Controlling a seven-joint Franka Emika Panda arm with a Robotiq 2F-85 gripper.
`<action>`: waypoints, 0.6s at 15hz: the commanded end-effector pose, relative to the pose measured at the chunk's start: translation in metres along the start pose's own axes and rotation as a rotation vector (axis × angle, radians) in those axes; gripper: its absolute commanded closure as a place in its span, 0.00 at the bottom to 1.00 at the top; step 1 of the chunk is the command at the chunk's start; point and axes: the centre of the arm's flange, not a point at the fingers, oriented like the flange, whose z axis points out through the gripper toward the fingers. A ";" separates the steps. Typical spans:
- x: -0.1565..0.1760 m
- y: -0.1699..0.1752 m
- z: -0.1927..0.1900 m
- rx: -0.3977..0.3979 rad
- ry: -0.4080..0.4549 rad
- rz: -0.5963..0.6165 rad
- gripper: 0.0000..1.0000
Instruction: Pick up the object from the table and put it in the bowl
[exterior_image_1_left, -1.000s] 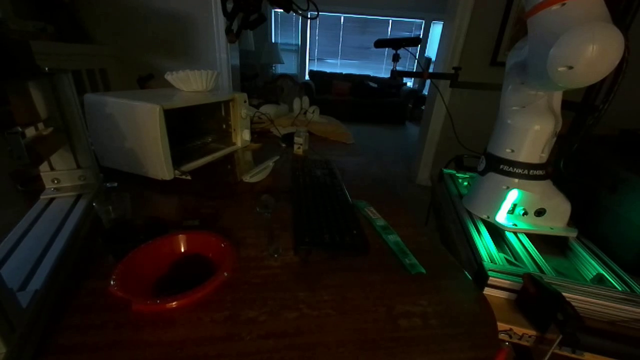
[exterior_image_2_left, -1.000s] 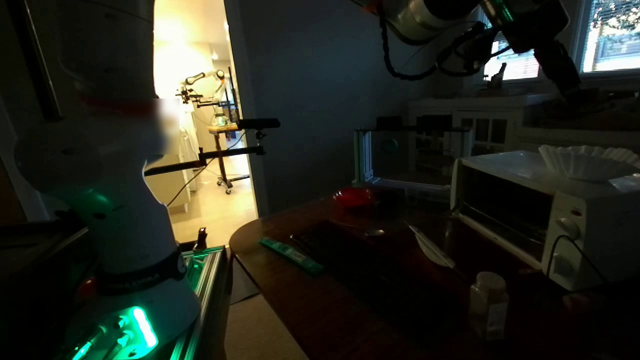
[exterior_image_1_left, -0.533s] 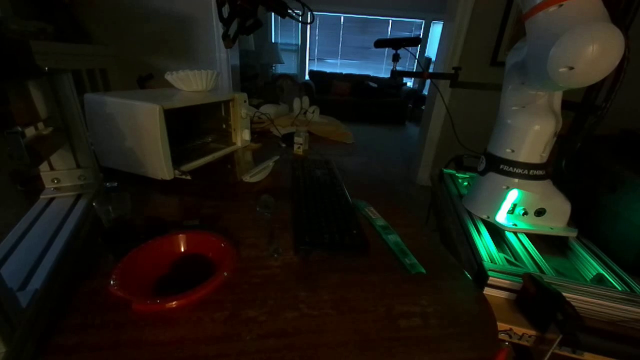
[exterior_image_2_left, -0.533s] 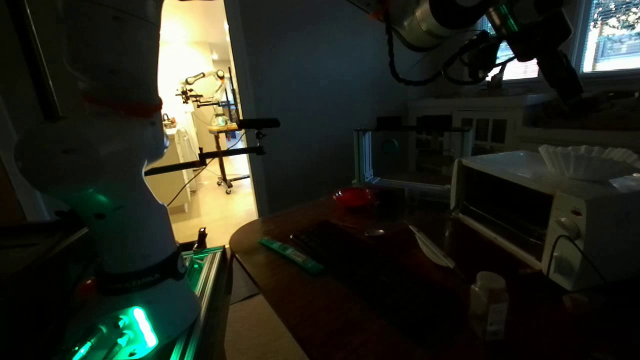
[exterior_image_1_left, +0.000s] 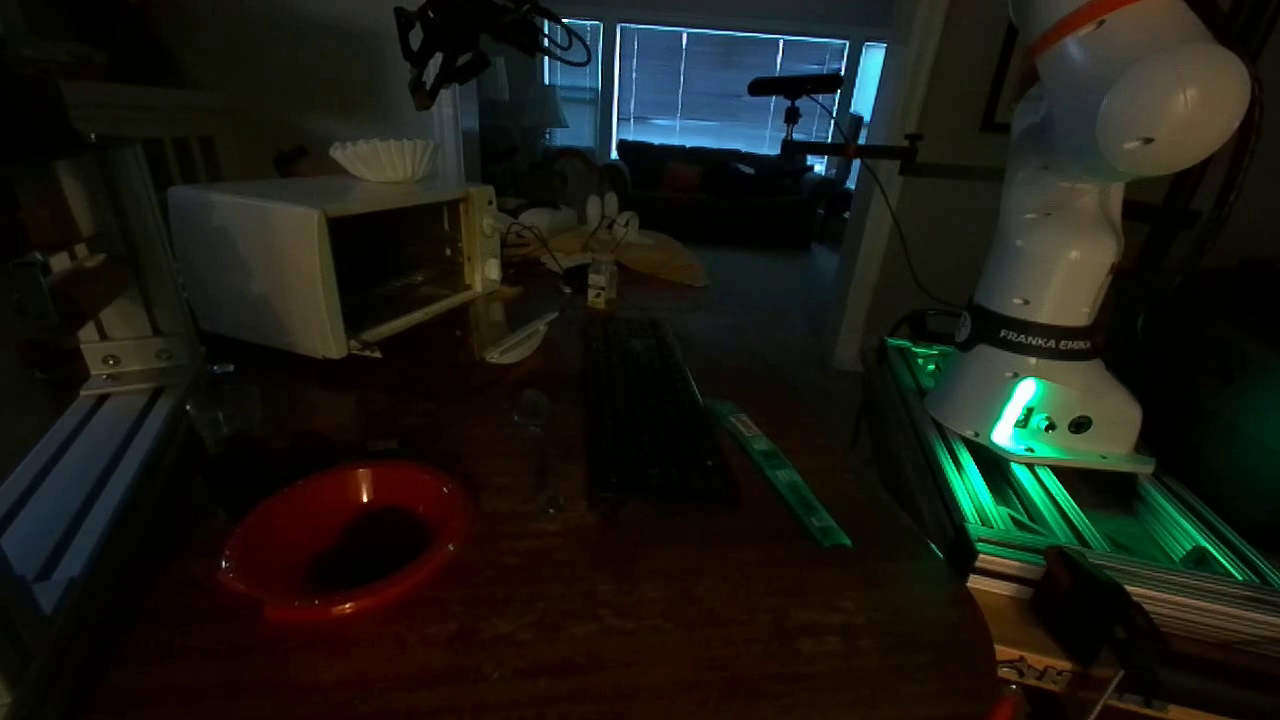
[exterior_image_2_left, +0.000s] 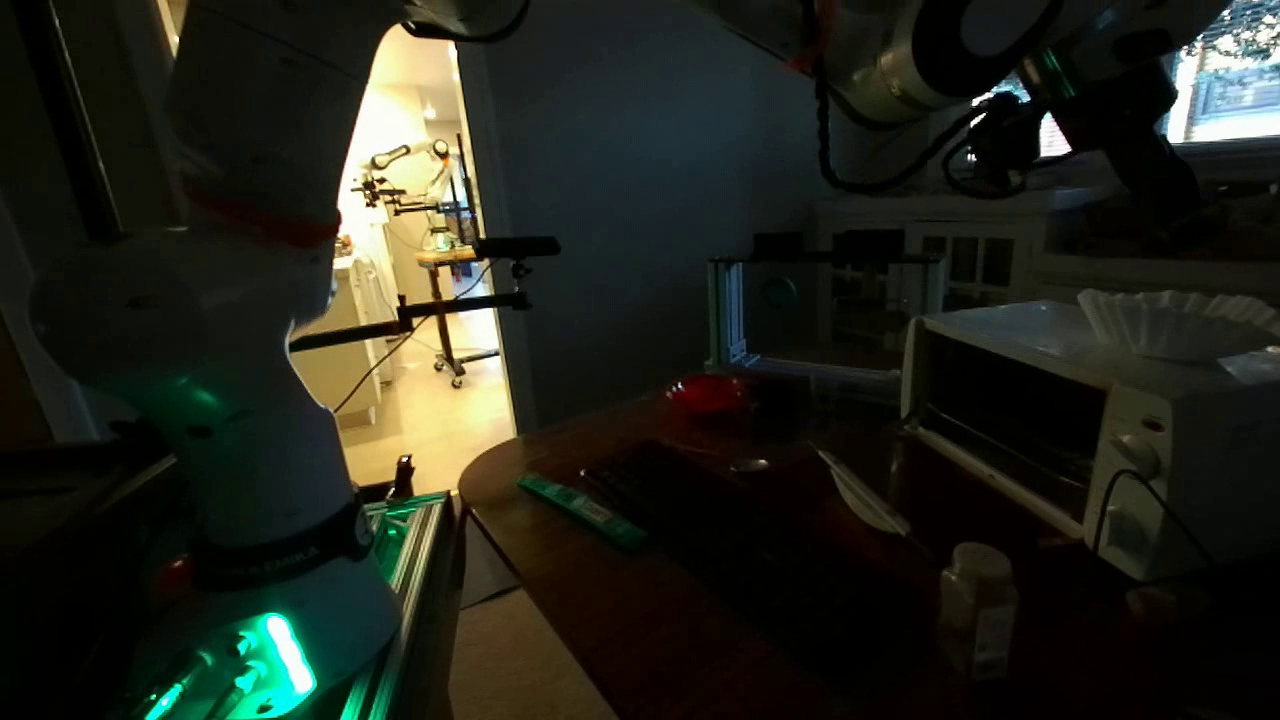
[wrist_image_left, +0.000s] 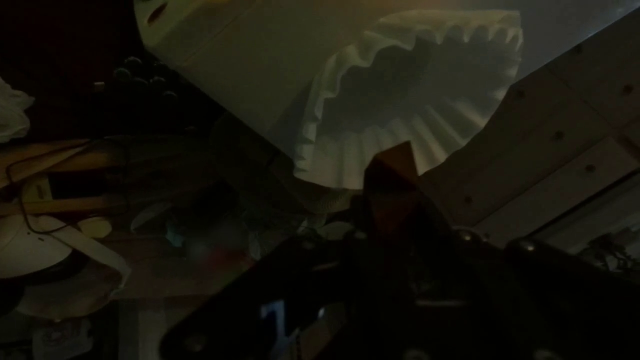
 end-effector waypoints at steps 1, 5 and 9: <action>0.011 -0.017 0.026 0.025 -0.020 -0.029 0.94; 0.010 -0.024 0.044 0.051 -0.023 -0.057 0.94; 0.011 -0.024 0.059 0.038 -0.021 -0.067 0.94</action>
